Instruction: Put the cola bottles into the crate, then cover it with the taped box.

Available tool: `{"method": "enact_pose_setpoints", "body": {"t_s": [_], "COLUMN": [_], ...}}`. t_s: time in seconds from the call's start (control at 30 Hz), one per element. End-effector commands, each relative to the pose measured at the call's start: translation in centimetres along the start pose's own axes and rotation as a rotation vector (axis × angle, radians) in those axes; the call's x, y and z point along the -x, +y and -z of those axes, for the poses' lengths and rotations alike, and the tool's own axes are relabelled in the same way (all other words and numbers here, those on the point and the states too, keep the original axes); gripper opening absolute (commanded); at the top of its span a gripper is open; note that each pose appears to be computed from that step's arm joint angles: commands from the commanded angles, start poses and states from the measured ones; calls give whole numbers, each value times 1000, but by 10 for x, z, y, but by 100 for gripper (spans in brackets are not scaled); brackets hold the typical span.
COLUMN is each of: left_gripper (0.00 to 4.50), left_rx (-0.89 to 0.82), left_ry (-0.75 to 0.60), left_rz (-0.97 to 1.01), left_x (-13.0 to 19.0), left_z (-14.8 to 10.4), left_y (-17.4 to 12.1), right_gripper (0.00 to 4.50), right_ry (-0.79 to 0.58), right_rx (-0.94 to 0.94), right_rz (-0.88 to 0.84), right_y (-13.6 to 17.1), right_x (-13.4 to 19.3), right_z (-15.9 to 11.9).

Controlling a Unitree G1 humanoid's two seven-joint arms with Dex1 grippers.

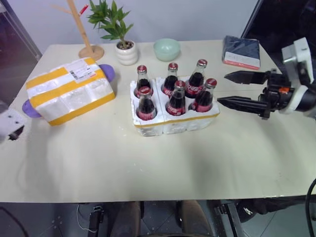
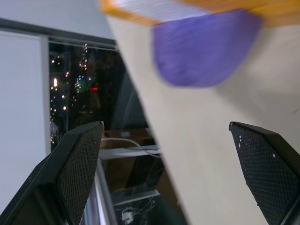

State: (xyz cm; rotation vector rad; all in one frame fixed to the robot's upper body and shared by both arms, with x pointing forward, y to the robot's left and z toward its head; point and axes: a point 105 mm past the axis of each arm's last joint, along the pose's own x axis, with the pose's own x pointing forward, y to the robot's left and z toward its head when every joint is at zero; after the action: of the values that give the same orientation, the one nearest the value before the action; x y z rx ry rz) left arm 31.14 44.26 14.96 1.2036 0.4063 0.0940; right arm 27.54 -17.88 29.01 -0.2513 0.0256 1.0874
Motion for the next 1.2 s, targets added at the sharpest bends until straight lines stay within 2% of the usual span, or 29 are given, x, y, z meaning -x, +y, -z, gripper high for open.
{"method": "enact_pose_setpoints", "body": {"t_s": [0.03, 0.47, 0.77, 0.93, 0.97, 1.03, 1.07, 1.2], "left_gripper": [450, 450, 450, 224, 163, 68, 38, 38], "left_rx": [-54, -96, -55, -61, -65, -73, -75, -82], "left_ry": [-8, -34, 33, 36, 35, 37, 34, 15], "left_rz": [-18, -79, -82, -63, -63, -70, -77, -102], "left_x": [-5, -42, -50, -51, -52, -53, -54, -54], "left_z": [-3, -38, -35, -36, -38, -40, -41, -48], "left_y": [1, -13, -19, -21, -20, -18, -16, -5], "right_gripper": [445, 445, 445, 450, 450, 450, 450, 450], "right_ry": [-15, 8, 26, 31, 32, 34, 36, 41], "right_rx": [60, 61, 68, 70, 70, 70, 71, 51], "right_rz": [6, 37, 111, 142, 146, 150, 153, 151], "right_y": [6, 12, 6, 2, 2, 2, 2, 3], "right_x": [4, 8, 19, 24, 24, 25, 26, 28], "right_z": [-15, -18, -17, -17, -16, -16, -15, -11]}}
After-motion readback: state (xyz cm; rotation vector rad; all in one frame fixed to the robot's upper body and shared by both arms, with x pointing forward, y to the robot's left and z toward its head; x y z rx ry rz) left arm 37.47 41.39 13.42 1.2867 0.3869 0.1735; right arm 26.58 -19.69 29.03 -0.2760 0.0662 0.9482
